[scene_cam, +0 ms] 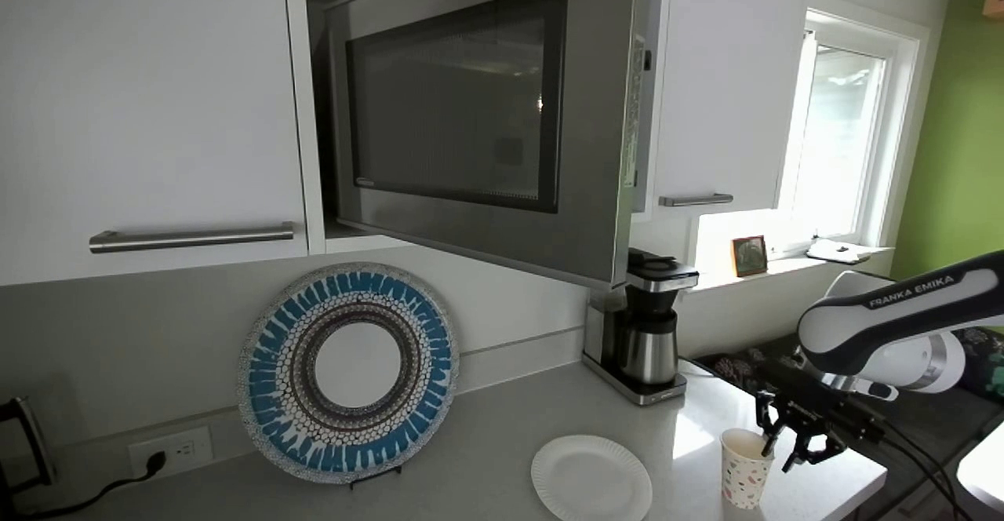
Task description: Pick up the paper cup from the microwave and put it on the kitchen counter
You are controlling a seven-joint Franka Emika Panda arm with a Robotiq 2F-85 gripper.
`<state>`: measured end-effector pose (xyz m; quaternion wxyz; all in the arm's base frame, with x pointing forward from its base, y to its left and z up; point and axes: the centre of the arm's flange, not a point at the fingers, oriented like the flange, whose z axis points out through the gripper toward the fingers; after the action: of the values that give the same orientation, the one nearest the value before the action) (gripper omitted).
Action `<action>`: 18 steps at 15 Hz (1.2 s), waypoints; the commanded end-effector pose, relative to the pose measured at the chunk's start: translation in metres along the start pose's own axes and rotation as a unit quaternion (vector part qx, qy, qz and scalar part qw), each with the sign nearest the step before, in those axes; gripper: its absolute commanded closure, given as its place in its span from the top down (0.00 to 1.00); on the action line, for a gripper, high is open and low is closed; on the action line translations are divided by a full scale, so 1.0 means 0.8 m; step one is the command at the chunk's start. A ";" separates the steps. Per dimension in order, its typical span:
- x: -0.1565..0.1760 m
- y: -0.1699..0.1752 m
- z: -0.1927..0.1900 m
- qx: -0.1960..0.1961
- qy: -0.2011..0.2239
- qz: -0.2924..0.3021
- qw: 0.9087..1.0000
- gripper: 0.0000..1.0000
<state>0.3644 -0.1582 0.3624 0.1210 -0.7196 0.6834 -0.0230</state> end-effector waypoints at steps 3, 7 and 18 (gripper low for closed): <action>-0.004 0.002 -0.031 0.019 0.010 -0.005 1.000 0.83; -0.019 0.002 -0.075 0.015 0.048 -0.059 0.997 1.00; -0.054 -0.015 -0.154 0.017 0.107 -0.149 0.983 1.00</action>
<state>0.3488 -0.1325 0.4903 0.0554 -0.8042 0.5774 -0.1295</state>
